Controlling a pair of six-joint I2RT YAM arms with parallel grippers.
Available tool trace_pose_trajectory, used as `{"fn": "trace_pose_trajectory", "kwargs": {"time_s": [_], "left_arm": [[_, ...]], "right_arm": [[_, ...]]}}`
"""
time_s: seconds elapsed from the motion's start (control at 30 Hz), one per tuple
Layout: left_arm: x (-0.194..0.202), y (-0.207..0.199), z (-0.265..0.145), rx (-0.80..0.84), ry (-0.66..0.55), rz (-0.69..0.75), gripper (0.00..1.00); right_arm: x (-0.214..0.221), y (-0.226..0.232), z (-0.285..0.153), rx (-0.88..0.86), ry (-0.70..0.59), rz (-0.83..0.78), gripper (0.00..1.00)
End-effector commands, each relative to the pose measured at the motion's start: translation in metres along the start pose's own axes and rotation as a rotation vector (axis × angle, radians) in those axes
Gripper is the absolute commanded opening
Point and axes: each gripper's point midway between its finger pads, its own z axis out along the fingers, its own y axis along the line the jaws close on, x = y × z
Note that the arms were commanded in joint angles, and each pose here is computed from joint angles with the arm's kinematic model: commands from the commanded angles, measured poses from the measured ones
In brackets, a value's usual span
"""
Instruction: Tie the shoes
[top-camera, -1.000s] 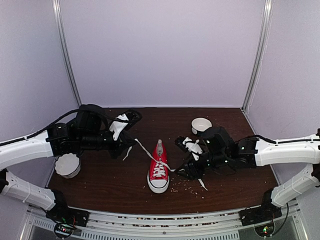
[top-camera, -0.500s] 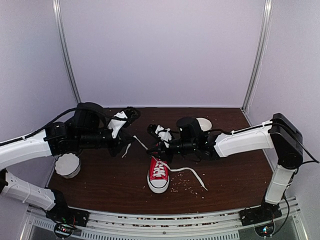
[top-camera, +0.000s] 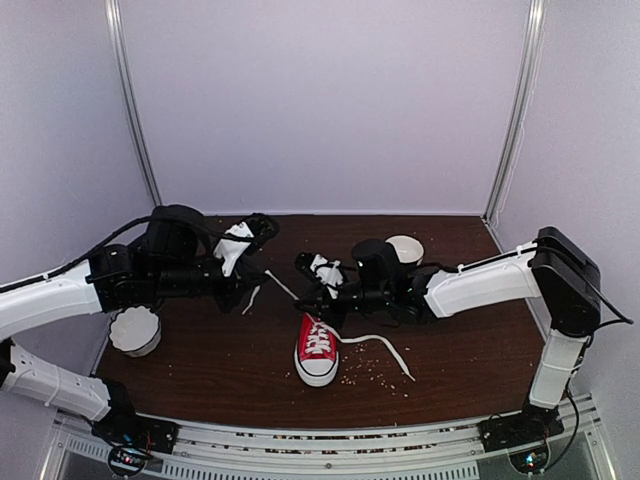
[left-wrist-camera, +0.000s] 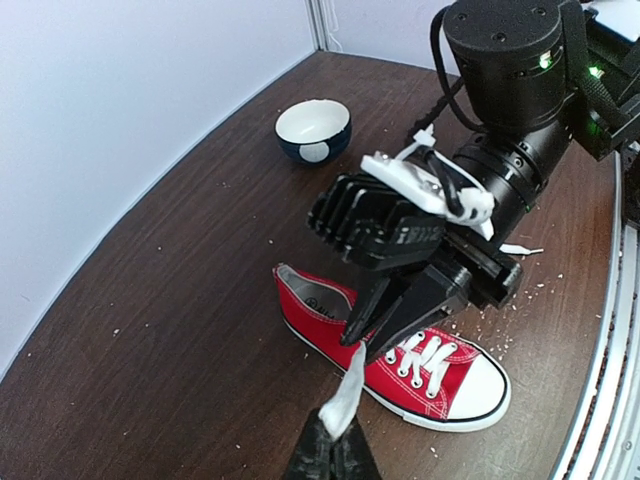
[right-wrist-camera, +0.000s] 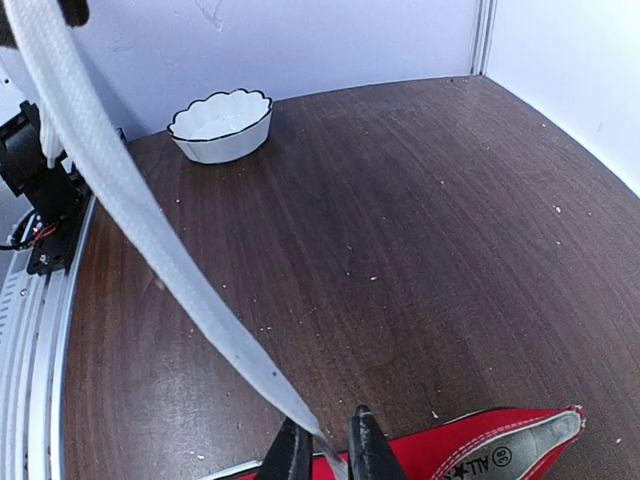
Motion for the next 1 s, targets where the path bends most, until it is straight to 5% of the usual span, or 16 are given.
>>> {"fn": "trace_pose_trajectory", "kwargs": {"time_s": [0.0, 0.37, 0.53, 0.67, 0.8, 0.97], "left_arm": [[-0.007, 0.003, -0.007, -0.026, -0.051, -0.008, 0.0], [0.119, 0.004, 0.08, -0.091, 0.251, -0.054, 0.0], [0.126, -0.015, 0.119, -0.006, 0.267, 0.049, 0.0], [0.115, -0.012, 0.116, -0.036, 0.169, 0.043, 0.5], [0.086, -0.014, 0.102, -0.048, 0.028, 0.017, 0.63], [0.061, -0.015, 0.114, -0.128, -0.016, -0.027, 0.65]], "right_arm": [[0.007, -0.01, -0.004, 0.038, -0.002, 0.065, 0.04], [0.001, -0.016, -0.019, 0.031, -0.034, 0.255, 0.0], [0.008, -0.017, -0.021, 0.039, -0.02, 0.362, 0.0], [0.009, -0.02, -0.023, 0.056, -0.03, 0.441, 0.0], [0.005, -0.022, -0.021, 0.056, -0.051, 0.552, 0.0], [0.007, -0.026, -0.019, 0.066, -0.066, 0.677, 0.0]]}}
